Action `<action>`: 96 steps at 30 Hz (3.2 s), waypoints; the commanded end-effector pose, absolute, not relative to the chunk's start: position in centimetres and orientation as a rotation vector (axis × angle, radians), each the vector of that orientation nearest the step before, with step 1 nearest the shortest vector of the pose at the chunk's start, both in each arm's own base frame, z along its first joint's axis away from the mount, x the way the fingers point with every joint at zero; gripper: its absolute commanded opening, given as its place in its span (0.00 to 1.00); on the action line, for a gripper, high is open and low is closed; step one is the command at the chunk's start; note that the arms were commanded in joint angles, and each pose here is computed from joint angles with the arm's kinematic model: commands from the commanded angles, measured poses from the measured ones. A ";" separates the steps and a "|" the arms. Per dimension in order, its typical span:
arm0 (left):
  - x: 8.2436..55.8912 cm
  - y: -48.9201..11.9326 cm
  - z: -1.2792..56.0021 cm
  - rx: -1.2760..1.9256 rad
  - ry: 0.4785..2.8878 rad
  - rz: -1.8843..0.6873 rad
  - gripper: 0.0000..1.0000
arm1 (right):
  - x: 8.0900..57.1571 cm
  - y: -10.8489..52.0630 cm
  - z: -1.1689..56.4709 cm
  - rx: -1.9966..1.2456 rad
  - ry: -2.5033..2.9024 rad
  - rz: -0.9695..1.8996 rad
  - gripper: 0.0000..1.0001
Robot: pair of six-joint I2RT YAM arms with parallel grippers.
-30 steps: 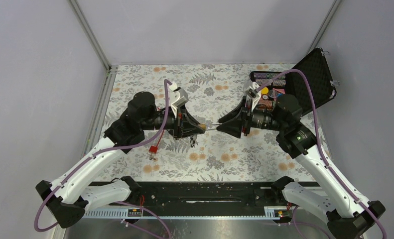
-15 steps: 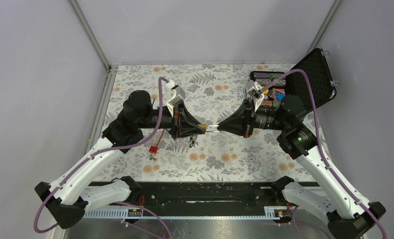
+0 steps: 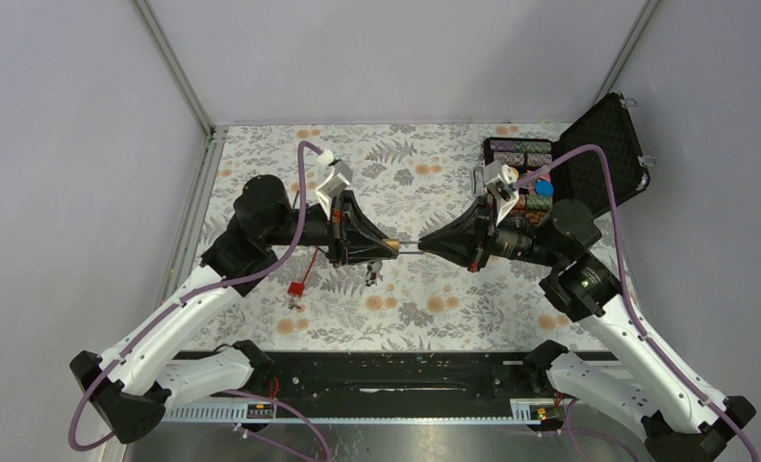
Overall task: Lock with the key
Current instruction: Lock the lock.
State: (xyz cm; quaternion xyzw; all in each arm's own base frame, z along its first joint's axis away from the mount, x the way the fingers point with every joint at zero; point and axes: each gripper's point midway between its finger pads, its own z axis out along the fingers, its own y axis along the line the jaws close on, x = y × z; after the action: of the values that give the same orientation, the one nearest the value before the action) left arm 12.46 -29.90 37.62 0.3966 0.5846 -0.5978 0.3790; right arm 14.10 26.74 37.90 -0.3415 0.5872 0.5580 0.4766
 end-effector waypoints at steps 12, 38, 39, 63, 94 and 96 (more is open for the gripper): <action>14.8 -32.3 39.6 0.937 1.461 -1.560 0.00 | 13.1 30.8 39.2 -0.786 1.397 1.593 0.00; 16.1 -28.9 30.3 1.257 1.561 -1.290 0.86 | 14.1 27.1 29.4 -1.004 1.819 1.161 0.00; 15.9 -29.1 29.9 1.271 1.566 -1.304 0.85 | 14.0 27.2 29.4 -1.011 1.826 1.174 0.00; 11.4 -31.6 25.5 1.415 1.601 -1.551 0.40 | 13.1 29.7 29.3 -1.074 1.851 1.383 0.00; 17.8 -31.4 39.5 0.695 1.279 -1.380 0.00 | 18.0 29.9 33.9 -0.490 1.466 1.455 0.93; 17.8 -31.2 41.1 0.638 1.205 -1.412 0.00 | 18.0 30.2 34.8 -0.486 1.410 1.484 0.93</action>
State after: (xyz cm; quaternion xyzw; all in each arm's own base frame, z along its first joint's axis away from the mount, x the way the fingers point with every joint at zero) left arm 16.79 -31.89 34.74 0.3485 0.5847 -0.5596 0.4729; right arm 17.69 29.86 29.48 -0.2095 0.6668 0.5658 0.4375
